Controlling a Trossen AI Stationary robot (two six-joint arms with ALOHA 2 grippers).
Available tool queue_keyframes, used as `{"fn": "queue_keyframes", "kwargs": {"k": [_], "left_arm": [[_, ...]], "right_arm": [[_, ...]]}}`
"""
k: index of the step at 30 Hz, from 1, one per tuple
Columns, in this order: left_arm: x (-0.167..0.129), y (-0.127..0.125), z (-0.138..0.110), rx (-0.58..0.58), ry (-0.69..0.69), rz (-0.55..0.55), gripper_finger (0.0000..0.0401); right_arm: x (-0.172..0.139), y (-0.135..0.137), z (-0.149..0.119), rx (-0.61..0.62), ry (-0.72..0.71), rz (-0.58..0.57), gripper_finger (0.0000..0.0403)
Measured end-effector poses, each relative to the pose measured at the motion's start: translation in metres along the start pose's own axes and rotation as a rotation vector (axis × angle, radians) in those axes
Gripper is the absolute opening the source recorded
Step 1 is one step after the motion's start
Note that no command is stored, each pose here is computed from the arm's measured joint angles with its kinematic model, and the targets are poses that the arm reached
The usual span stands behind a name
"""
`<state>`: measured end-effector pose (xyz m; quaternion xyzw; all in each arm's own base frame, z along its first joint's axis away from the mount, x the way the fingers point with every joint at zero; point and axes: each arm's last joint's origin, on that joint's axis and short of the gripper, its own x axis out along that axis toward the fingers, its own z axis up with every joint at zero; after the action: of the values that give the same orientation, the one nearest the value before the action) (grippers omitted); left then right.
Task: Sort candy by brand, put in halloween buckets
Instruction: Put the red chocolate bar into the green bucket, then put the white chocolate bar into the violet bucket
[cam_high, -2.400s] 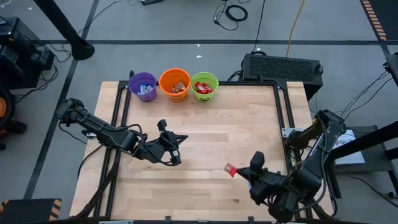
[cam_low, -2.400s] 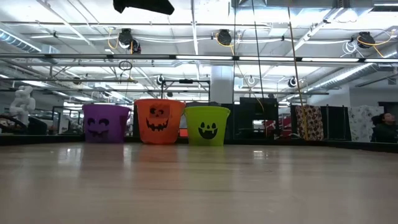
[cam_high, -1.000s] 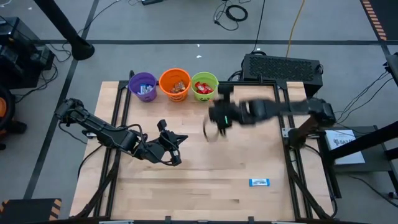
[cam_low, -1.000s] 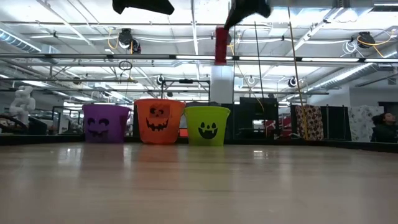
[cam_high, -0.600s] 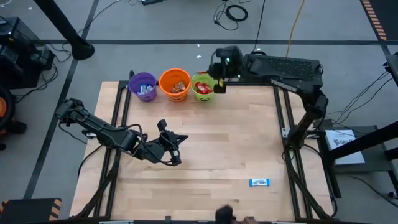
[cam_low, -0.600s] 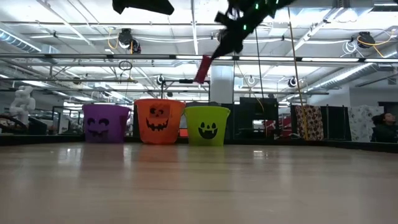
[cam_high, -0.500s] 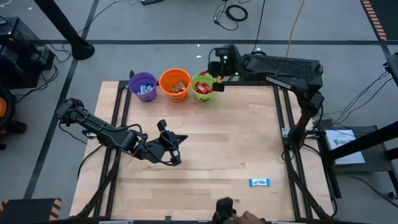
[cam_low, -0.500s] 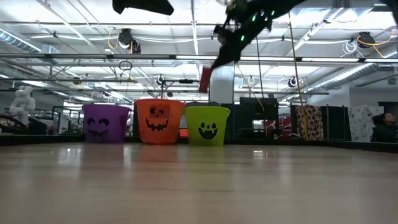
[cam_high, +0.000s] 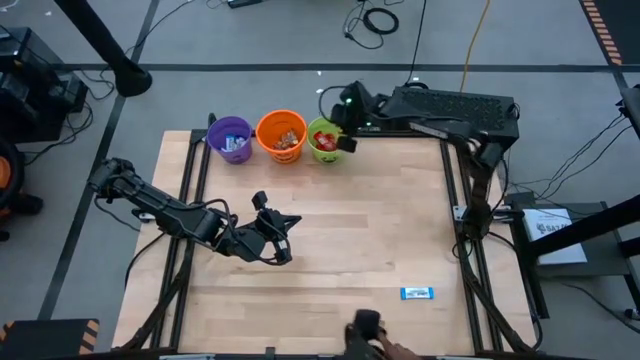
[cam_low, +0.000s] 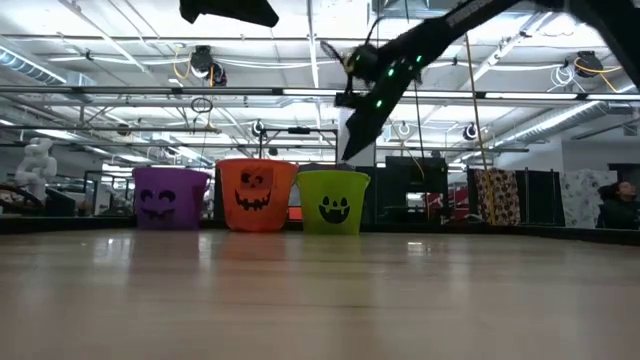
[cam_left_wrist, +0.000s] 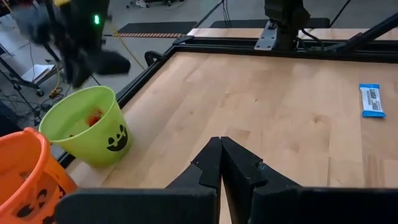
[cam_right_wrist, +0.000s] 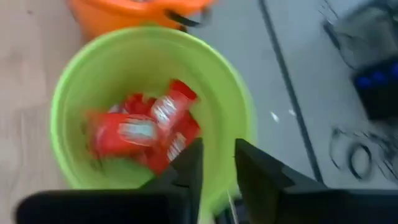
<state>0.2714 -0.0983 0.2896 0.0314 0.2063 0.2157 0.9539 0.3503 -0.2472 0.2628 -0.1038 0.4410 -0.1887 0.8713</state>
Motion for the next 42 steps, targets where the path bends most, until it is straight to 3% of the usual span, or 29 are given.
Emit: {"fn": "queue_keyframes", "kwargs": {"k": [4, 7, 11, 16, 21, 29, 36, 42], "left_arm": [[0.000, 0.000, 0.000, 0.000, 0.000, 0.000, 0.0012], [0.000, 0.000, 0.000, 0.002, 0.002, -0.004, 0.0012], [0.000, -0.001, 0.000, 0.003, 0.006, -0.014, 0.0012], [0.000, -0.001, 0.000, 0.001, 0.005, -0.016, 0.0012], [0.000, -0.001, 0.000, -0.003, 0.002, -0.022, 0.0012], [0.000, -0.001, 0.000, -0.002, 0.003, -0.023, 0.0012], [0.000, -0.001, 0.000, -0.002, 0.003, -0.023, 0.0012], [0.000, -0.001, 0.000, -0.002, 0.007, -0.036, 0.0012]], "right_arm": [[-0.067, 0.001, 0.010, 0.046, -0.020, -0.030, 0.0121], [-0.133, 0.018, 0.011, 0.118, -0.062, 0.106, 0.0137], [-0.204, 0.064, -0.001, 0.199, 0.010, 0.350, 0.0139], [-0.251, 0.136, -0.026, 0.224, 0.111, 0.487, 0.0139], [-0.266, 0.207, -0.075, 0.254, 0.252, 0.525, 0.0139], [-0.250, 0.313, -0.156, 0.297, 0.403, 0.699, 0.0123], [-0.246, 0.350, -0.196, 0.268, 0.545, 0.556, 0.0107], [-0.232, 0.376, -0.215, 0.152, 0.613, 0.455, 0.0157]]}}
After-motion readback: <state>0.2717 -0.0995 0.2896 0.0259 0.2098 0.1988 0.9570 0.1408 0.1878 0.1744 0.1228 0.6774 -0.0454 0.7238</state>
